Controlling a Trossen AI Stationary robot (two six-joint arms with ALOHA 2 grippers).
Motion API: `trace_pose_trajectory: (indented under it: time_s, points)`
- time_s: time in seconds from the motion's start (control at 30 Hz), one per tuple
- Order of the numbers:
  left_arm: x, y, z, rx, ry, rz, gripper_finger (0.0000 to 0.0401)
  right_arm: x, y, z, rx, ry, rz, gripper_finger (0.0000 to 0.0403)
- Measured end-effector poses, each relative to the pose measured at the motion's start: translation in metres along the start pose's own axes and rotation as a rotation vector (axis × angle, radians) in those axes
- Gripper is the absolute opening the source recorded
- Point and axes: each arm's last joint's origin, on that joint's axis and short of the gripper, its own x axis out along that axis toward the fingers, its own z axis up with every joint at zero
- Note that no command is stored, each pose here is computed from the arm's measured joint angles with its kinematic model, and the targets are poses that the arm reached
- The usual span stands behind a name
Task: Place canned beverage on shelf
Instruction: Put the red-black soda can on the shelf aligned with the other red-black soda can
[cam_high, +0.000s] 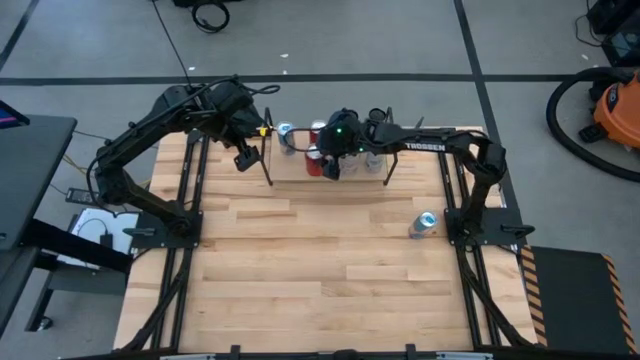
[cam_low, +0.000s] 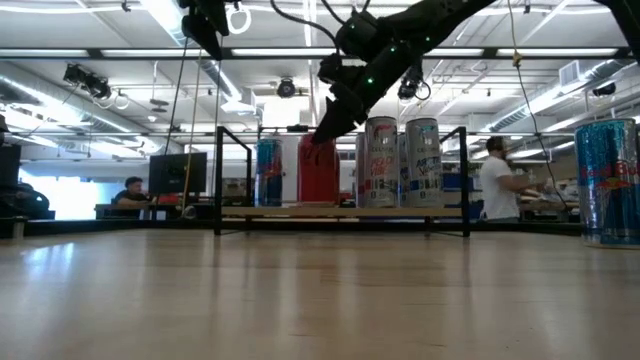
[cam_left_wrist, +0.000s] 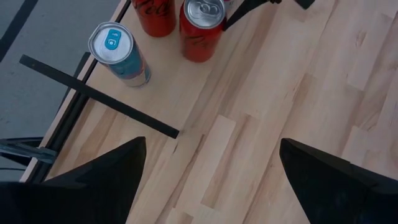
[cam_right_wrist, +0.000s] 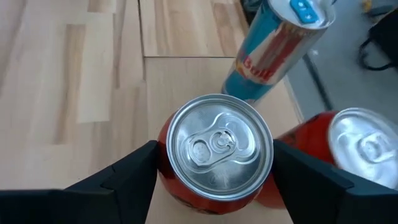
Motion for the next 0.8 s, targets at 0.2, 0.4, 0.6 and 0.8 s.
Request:
trace_pose_trajectory:
  time_s: [0.2, 0.4, 0.6, 0.8]
  points:
    - [0.0000, 0.0000, 0.0000, 0.001, 0.000, 0.000, 0.0371, -0.0010, 0.0008, 0.0033, -0.019, -0.010, -0.010, 0.0303]
    - [0.0000, -0.0001, 0.0008, 0.003, -0.008, 0.000, 0.0371, -0.0010, 0.0002, 0.0037, -0.020, -0.015, -0.013, 0.0304]
    - [0.0000, 0.0000, 0.0008, 0.002, -0.008, 0.000, 0.0371, -0.0010, 0.0003, 0.0040, -0.021, -0.018, -0.013, 0.0304]
    - [0.0000, -0.0001, 0.0007, 0.002, -0.008, 0.000, 0.0371, -0.0011, -0.0002, 0.0056, -0.016, -0.033, -0.017, 0.0304]
